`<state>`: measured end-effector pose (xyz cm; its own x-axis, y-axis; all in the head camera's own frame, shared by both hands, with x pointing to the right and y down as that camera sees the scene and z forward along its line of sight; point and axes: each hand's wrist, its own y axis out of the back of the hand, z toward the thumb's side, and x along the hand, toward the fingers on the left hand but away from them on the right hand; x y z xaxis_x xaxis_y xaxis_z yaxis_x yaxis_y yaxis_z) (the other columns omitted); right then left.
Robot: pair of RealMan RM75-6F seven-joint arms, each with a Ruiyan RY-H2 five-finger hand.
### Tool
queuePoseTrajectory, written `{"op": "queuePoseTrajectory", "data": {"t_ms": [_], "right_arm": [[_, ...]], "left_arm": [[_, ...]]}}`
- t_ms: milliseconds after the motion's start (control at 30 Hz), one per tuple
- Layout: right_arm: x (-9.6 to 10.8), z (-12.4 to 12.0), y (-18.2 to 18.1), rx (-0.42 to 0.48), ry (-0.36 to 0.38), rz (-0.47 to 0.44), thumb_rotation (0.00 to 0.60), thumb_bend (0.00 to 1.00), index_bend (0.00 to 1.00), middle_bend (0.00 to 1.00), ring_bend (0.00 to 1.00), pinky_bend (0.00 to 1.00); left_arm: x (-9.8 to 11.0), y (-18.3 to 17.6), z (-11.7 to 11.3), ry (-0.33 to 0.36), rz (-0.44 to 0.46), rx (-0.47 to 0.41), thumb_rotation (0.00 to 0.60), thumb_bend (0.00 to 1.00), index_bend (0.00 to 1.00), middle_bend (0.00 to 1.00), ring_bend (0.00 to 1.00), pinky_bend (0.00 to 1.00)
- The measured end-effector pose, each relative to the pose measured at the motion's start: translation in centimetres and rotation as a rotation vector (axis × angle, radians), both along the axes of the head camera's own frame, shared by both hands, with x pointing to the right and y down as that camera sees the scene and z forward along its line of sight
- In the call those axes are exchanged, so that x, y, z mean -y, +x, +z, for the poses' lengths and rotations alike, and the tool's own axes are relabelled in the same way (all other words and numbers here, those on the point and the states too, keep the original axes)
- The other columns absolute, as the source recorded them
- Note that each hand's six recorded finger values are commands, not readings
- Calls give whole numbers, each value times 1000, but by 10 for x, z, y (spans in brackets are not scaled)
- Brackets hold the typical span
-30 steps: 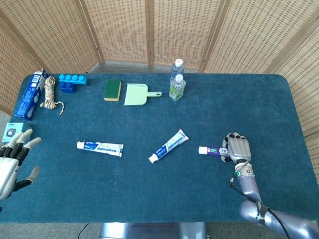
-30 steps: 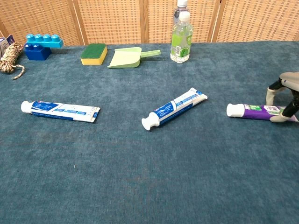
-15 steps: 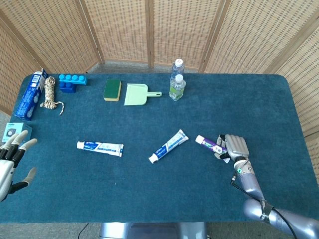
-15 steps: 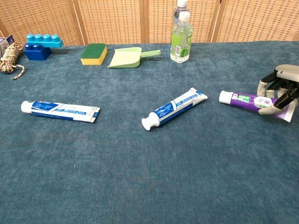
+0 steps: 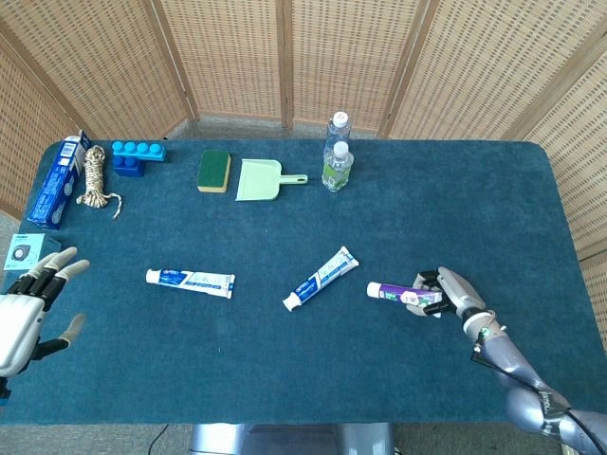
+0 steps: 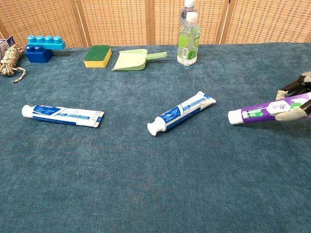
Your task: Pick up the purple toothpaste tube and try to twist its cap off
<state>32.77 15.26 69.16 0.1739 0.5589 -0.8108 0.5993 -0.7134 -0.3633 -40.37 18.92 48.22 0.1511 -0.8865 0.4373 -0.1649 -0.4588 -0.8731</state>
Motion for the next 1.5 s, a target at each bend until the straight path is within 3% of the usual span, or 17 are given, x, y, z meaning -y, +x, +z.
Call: {"op": "queuePoseTrajectory", "data": {"t_ms": [200, 767, 900, 1000, 1267, 1367, 1500], "right_arm": [[-4, -11, 6, 109, -92, 88, 600, 558, 948, 753, 760, 751], [0, -37, 5, 339, -206, 347, 600, 571, 948, 756, 774, 763], [-1, -44, 1, 387, -230, 388, 600, 570, 949, 756, 782, 766], [-2, -50, -4, 436, -246, 430, 600, 572, 949, 757, 782, 767], [-9, -70, -18, 559, -283, 470, 600, 572, 948, 757, 782, 768], [-14, -75, -22, 596, -305, 465, 600, 571, 948, 757, 782, 769], [-21, -82, -28, 642, -339, 450, 600, 572, 948, 757, 782, 770]], "left_arm": [[8, 13, 2, 5, 36, -9, 600, 355, 213, 153, 149, 282], [17, 45, 18, -10, 136, -49, 600, 356, 262, 209, 202, 327], [22, 56, 23, -11, 164, -58, 600, 356, 259, 215, 213, 221], [28, 69, 26, -12, 199, -71, 600, 356, 255, 210, 213, 228], [42, 106, 34, -5, 282, -115, 600, 355, 246, 198, 212, 219], [47, 119, 35, 1, 308, -133, 600, 356, 242, 192, 212, 302], [51, 136, 36, 8, 344, -148, 600, 356, 229, 184, 210, 321]]}}
